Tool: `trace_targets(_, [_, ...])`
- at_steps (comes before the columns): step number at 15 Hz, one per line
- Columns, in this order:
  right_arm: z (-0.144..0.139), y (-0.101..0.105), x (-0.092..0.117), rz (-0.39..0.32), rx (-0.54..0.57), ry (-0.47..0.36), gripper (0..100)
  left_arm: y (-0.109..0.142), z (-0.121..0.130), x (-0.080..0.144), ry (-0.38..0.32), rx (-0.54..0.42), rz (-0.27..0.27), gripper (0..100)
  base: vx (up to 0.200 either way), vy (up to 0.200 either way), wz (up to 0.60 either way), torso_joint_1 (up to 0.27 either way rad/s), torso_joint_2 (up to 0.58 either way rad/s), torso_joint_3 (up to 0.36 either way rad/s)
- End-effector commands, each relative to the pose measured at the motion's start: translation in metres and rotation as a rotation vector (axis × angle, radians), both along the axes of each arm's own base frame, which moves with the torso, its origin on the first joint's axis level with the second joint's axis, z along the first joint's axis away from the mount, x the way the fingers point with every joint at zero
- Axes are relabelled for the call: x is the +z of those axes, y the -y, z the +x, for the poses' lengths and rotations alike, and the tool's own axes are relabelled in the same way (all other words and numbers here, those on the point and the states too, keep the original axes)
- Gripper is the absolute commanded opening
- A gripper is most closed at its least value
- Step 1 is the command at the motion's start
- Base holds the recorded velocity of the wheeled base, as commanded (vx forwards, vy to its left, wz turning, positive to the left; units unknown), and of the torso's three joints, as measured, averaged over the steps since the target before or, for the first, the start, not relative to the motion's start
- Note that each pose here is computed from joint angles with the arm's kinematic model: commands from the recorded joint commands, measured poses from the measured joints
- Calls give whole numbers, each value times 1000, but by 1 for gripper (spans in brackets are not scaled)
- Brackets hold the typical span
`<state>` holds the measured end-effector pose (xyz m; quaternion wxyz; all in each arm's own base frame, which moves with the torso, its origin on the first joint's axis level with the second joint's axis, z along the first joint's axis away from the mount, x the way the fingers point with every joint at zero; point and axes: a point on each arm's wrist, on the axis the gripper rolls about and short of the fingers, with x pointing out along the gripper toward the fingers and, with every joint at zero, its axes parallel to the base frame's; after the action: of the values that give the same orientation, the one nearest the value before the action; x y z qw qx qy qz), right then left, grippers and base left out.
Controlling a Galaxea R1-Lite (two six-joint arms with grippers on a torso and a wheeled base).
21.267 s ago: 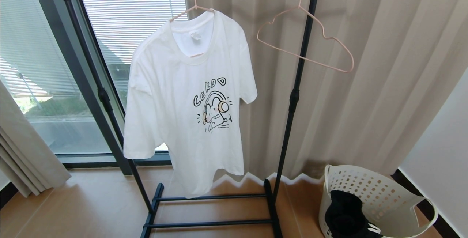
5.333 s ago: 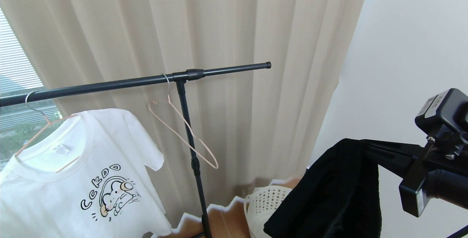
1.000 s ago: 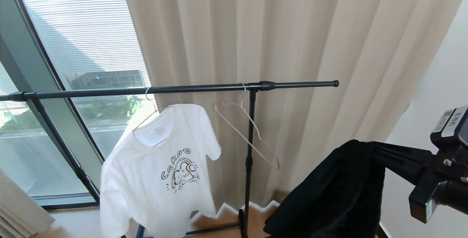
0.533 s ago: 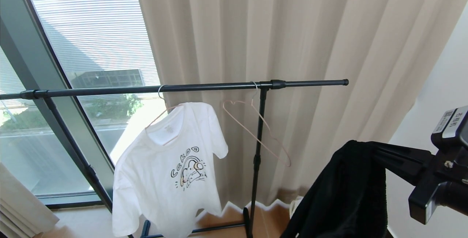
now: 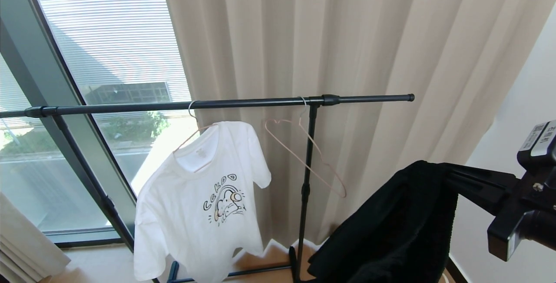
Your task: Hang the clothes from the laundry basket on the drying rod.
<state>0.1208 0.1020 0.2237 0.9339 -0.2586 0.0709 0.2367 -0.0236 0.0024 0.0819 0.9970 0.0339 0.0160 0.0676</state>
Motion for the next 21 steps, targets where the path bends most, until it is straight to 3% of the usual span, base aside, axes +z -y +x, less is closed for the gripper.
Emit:
trace_targets(1, [7, -7, 1, 16, -4, -7, 0, 0, 24, 50, -139, -5, -45, 100, 0, 0, 0, 0, 0, 0])
trace_targets(4, [13, -18, 11, 157, -11, -23, 0, 10, 87, 88, -365, -152, -155, 100, 0, 0, 0, 0, 0, 0])
trace_targets(7, [27, -34, 18, 287, -38, -86, 0, 57, 133, 131, -447, -378, -412, 100, 0, 0, 0, 0, 0, 0])
trace_targets(8, [32, -39, 19, 314, -46, -101, 0, 74, 149, 132, -505, -409, -417, 100, 0, 0, 0, 0, 0, 0])
trace_targets(11, [48, -55, 28, 387, -55, -122, 0, 107, 185, 122, -626, -459, -364, 100, 0, 0, 0, 0, 0, 0])
trace_targets(12, [58, -68, 29, 403, -47, -139, 0, 118, 198, 109, -714, -500, -365, 100, 0, 0, 0, 0, 0, 0])
trace_targets(14, [72, -85, 28, 408, -41, -157, 0, 127, 209, 88, -814, -505, -374, 100, 0, 0, 0, 0, 0, 0])
trace_targets(15, [87, -100, 29, 417, -40, -159, 0, 133, 219, 79, -825, -494, -403, 100, 0, 0, 0, 0, 0, 0])
trace_targets(18, [110, -124, 18, 470, -40, -123, 0, 137, 222, 63, -854, -515, -414, 100, 0, 0, 0, 0, 0, 0])
trace_targets(21, [104, -133, 19, 514, -11, -118, 0, 140, 228, 49, -877, -509, -411, 100, 0, 0, 0, 0, 0, 0])
